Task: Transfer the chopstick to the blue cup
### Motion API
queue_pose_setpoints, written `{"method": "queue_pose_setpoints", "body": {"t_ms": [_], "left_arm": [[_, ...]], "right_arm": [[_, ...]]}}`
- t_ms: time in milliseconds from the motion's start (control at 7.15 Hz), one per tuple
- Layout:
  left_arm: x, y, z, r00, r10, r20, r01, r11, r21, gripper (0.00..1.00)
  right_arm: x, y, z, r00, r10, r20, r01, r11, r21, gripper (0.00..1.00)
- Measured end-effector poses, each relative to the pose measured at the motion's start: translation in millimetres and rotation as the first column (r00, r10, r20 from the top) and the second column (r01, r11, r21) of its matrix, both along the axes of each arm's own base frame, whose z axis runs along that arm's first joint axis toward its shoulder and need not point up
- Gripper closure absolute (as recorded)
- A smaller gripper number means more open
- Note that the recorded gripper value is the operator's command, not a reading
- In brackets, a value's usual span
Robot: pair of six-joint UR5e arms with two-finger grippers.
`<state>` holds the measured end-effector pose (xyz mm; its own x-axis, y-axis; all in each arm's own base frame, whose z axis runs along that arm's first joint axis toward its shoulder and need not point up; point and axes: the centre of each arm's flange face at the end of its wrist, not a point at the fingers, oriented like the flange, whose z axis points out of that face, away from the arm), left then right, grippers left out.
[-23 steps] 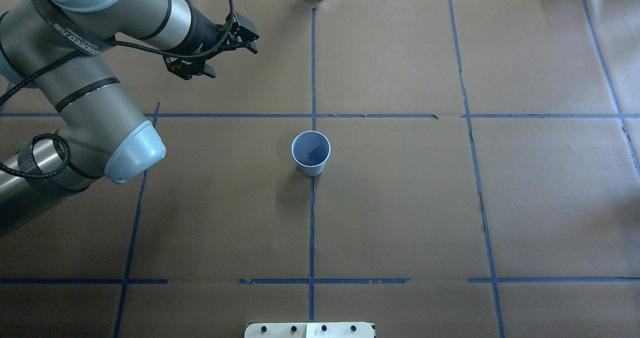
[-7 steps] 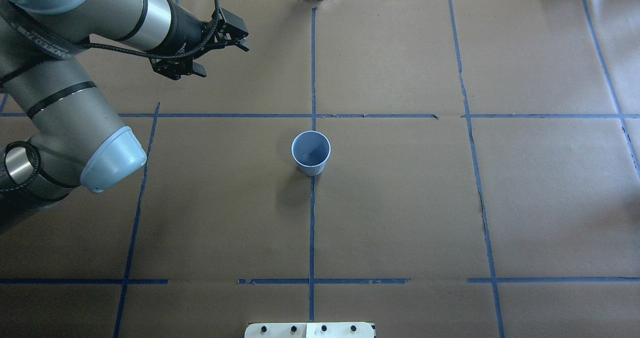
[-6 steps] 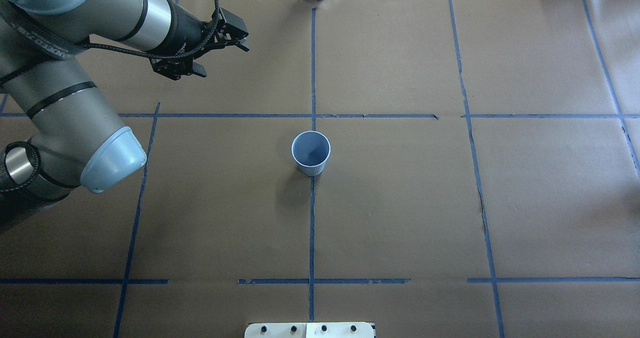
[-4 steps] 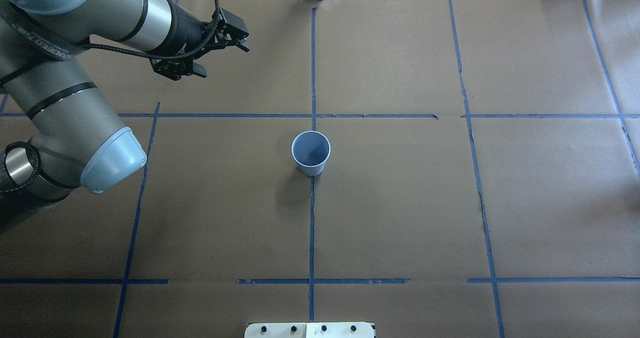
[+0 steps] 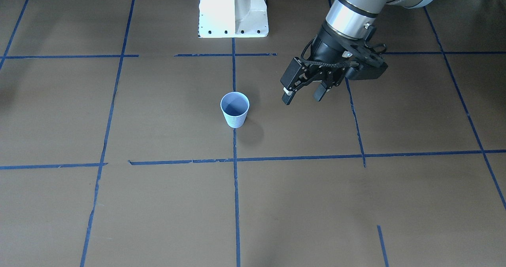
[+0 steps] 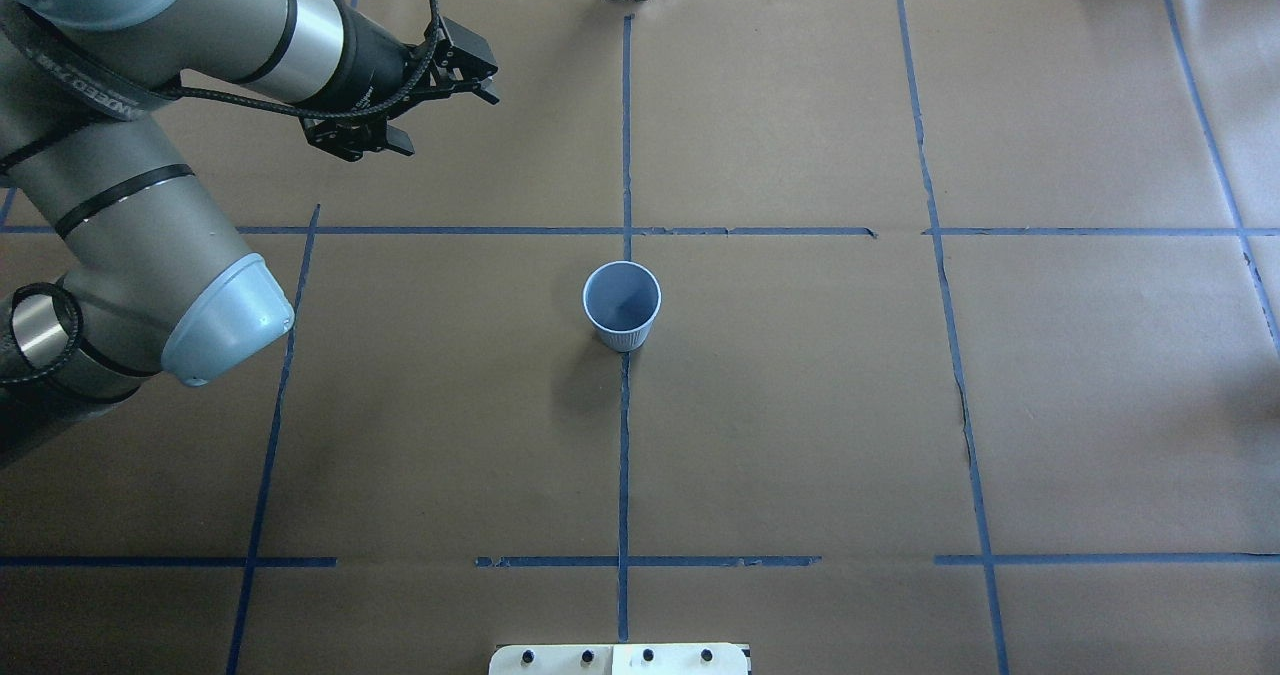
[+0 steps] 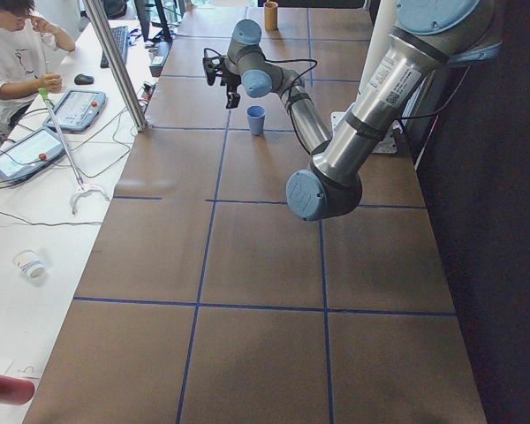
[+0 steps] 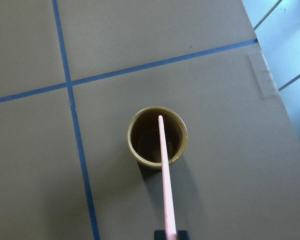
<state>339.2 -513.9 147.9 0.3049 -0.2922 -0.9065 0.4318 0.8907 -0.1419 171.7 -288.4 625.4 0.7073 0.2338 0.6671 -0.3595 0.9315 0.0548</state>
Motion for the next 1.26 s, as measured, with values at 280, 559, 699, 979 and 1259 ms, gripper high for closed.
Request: {"method": "queue_pose_setpoints", "body": {"t_ms": [280, 559, 699, 979, 1259], "left_arm": [[-0.2, 0.2, -0.1, 1.000, 0.000, 0.000, 0.000, 1.000, 0.001, 0.00], [0.6, -0.6, 3.2, 1.000, 0.002, 0.006, -0.002, 1.000, -0.001, 0.00], [0.5, -0.5, 4.8, 1.000, 0.002, 0.008, -0.002, 1.000, -0.002, 0.00], [0.4, -0.8, 8.1, 1.000, 0.002, 0.012, -0.002, 1.000, -0.004, 0.00], [1.1, -2.3, 15.4, 1.000, 0.003, 0.020, -0.003, 1.000, -0.009, 0.00]], "right_arm": [[-13.6, -30.6, -37.4, 0.997, -0.051, 0.059, 0.046, 0.995, 0.092, 1.00], [-52.4, -84.2, -78.4, 0.981, -0.145, 0.128, 0.124, 0.980, 0.153, 1.00], [-81.3, -115.5, -110.8, 0.963, -0.176, 0.202, 0.144, 0.976, 0.163, 1.00], [-156.5, -174.3, -194.3, 0.901, -0.247, 0.356, 0.202, 0.967, 0.158, 1.00], [-271.9, -211.8, -306.6, 0.826, -0.289, 0.483, 0.289, 0.954, 0.077, 1.00]]}}
